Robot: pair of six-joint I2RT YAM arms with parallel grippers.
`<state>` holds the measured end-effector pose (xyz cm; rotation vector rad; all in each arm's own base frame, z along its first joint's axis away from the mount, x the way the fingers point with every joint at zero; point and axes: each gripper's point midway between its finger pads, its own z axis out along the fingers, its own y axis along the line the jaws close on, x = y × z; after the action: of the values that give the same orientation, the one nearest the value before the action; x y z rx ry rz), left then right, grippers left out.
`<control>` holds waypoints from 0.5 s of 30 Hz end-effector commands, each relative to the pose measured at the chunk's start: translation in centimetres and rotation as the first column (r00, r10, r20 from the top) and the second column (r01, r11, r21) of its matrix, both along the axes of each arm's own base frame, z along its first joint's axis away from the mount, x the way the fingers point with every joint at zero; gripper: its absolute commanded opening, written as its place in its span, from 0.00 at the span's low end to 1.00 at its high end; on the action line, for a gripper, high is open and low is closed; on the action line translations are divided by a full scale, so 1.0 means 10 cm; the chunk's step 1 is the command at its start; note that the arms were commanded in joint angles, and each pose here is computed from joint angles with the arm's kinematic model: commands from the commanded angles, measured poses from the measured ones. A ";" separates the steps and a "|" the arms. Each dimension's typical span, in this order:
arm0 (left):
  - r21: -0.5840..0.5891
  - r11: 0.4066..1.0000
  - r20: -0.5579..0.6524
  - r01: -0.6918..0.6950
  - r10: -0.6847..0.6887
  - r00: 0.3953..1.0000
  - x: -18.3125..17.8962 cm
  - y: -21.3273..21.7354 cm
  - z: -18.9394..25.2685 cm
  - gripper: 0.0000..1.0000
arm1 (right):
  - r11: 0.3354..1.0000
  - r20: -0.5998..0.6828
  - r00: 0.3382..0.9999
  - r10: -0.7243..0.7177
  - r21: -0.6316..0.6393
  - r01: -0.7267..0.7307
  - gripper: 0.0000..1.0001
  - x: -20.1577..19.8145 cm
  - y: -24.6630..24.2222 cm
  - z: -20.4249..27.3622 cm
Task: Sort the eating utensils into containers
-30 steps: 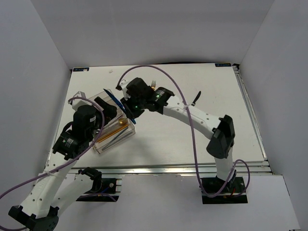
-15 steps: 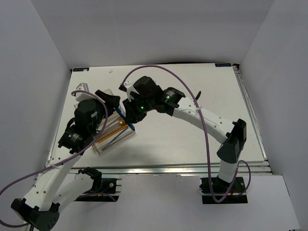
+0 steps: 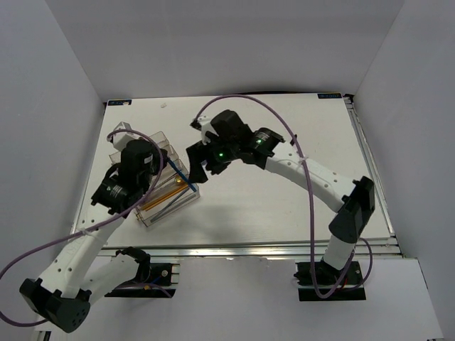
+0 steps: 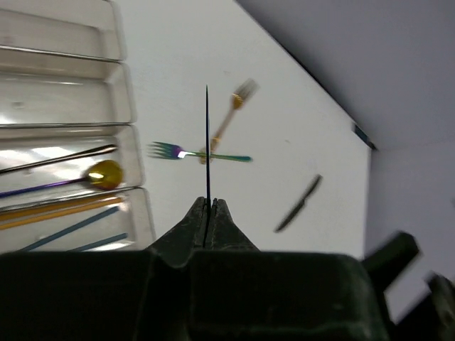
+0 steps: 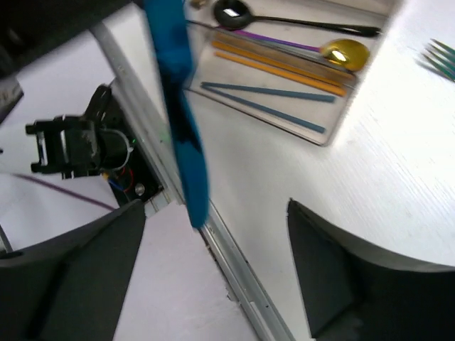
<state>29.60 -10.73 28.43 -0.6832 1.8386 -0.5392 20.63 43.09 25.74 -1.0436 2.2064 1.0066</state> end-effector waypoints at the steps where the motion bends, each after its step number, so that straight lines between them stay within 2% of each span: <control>1: 0.080 0.965 -0.066 -0.248 0.253 0.965 0.00 0.46 0.00 0.00 | 0.978 0.037 0.982 -0.184 0.111 0.179 0.89 0.32 -0.38 0.45; 2: 0.079 0.945 -0.071 -0.317 0.322 0.944 0.08 0.53 0.05 0.00 | 0.968 0.018 0.970 -0.241 0.072 0.239 0.89 0.40 -0.52 0.29; 4: 0.102 0.911 -0.104 -0.399 0.408 0.907 0.10 0.67 0.00 0.00 | 0.922 0.046 0.921 -0.386 0.049 0.384 0.89 0.60 -0.89 0.31; 5: 0.085 0.888 -0.123 -0.452 0.460 0.879 0.14 0.71 -0.03 0.00 | 0.846 0.102 0.844 -0.527 -0.031 0.532 0.89 0.77 -1.19 0.16; 7: 0.076 0.808 -0.116 -0.584 0.589 0.800 0.14 0.94 -0.08 0.00 | 0.749 0.136 0.749 -0.648 -0.066 0.660 0.89 0.89 -1.58 0.17; 8: 0.023 0.752 -0.138 -0.659 0.655 0.743 0.13 1.01 -0.19 0.00 | 0.711 0.134 0.716 -0.685 -0.093 0.697 0.89 0.90 -1.73 0.10; 10: -0.030 0.669 -0.129 -0.743 0.734 0.666 0.14 1.16 -0.24 0.00 | 0.701 0.117 0.707 -0.697 -0.097 0.707 0.89 0.86 -1.88 0.11; 11: -0.096 0.620 -0.134 -0.779 0.767 0.627 0.17 1.20 -0.27 0.00 | 0.711 0.106 0.718 -0.688 -0.102 0.696 0.89 0.83 -1.89 0.08; 15: -0.173 0.471 -0.165 -0.865 0.852 0.497 0.25 1.41 -0.50 0.00 | 0.735 0.060 0.746 -0.663 -0.141 0.664 0.89 0.63 -1.93 -0.11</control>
<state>31.96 0.74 23.27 -1.4964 1.5021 -0.0130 28.32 24.42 26.44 -0.2434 2.3309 0.5183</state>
